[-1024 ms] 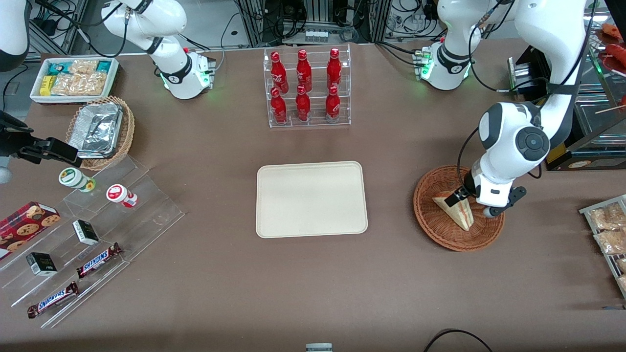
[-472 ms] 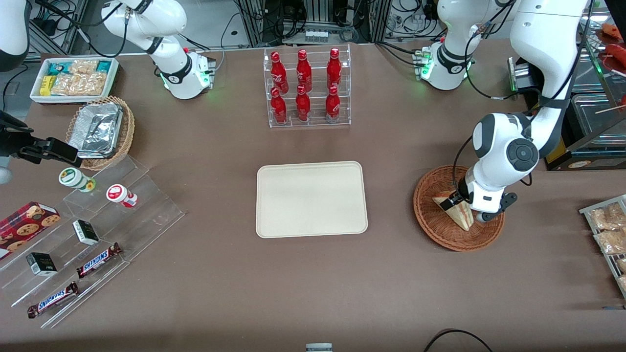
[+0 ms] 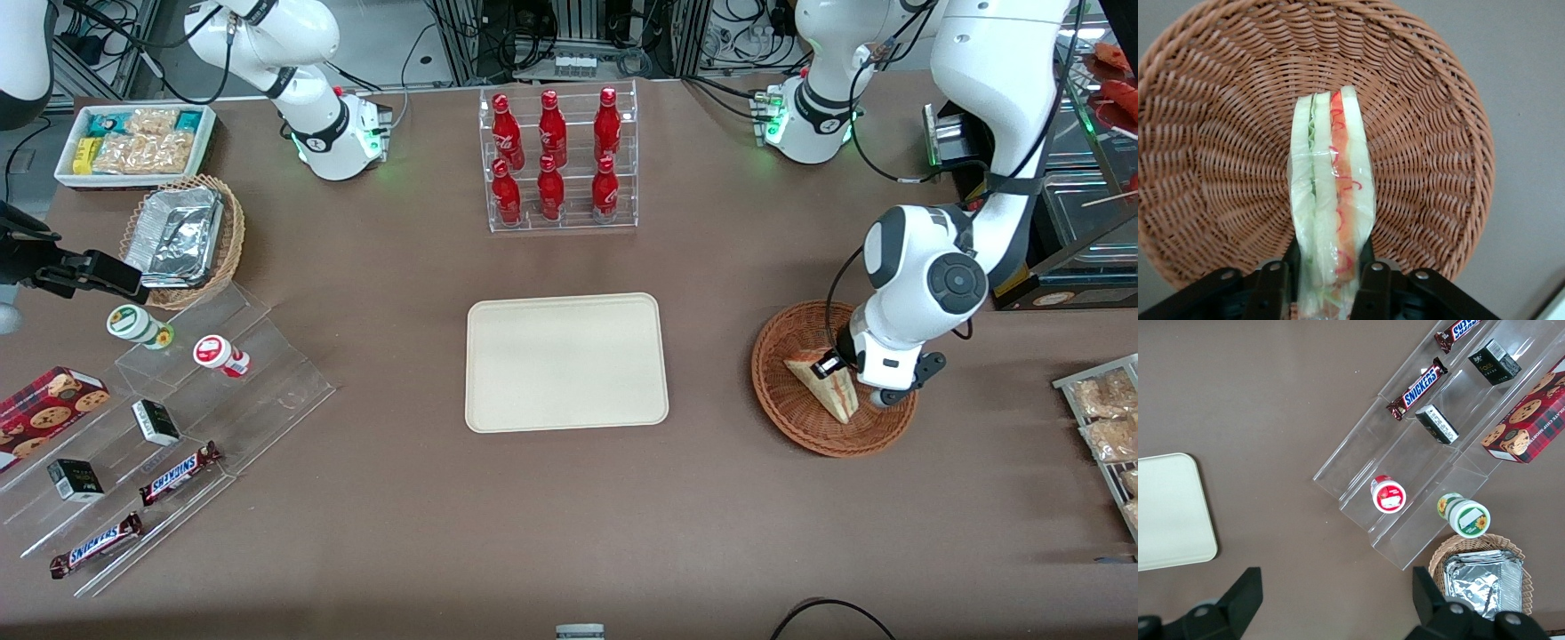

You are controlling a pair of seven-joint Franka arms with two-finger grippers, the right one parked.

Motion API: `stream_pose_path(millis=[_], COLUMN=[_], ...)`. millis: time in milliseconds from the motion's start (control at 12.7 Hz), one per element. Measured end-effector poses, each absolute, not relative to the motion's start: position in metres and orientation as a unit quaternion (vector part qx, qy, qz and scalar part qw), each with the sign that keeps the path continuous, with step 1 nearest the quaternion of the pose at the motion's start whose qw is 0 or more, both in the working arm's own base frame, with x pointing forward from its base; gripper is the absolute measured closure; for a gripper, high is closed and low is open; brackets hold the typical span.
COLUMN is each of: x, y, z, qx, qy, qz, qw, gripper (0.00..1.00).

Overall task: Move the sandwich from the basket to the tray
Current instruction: 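Close the left gripper on the sandwich and lift it, then carry the sandwich with the left gripper over the cream tray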

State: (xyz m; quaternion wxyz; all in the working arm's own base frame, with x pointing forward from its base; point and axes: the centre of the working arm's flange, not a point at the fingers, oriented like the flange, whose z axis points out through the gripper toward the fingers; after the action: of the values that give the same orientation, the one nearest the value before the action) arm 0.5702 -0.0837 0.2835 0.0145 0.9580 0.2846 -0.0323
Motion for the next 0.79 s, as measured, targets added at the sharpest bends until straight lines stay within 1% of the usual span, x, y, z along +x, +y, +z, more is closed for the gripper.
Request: stream_pose_path(millis=[157,315,551,787], x=[0.579,0.584,0.582,0.573], y=[-0.089,-0.107,-0.147,-0.180], z=[0.307,0.329,0.349,0.350], qx=[0.960,0.965,0.975,0.987], qy=[0.278,0.257,0.212,0.147], qz=[-0.048,-0.060,-0.066,-0.067], qw=[0.007,-0.005,-0.014,-0.013], gripper=[0.73,0.85,0.85,0.85])
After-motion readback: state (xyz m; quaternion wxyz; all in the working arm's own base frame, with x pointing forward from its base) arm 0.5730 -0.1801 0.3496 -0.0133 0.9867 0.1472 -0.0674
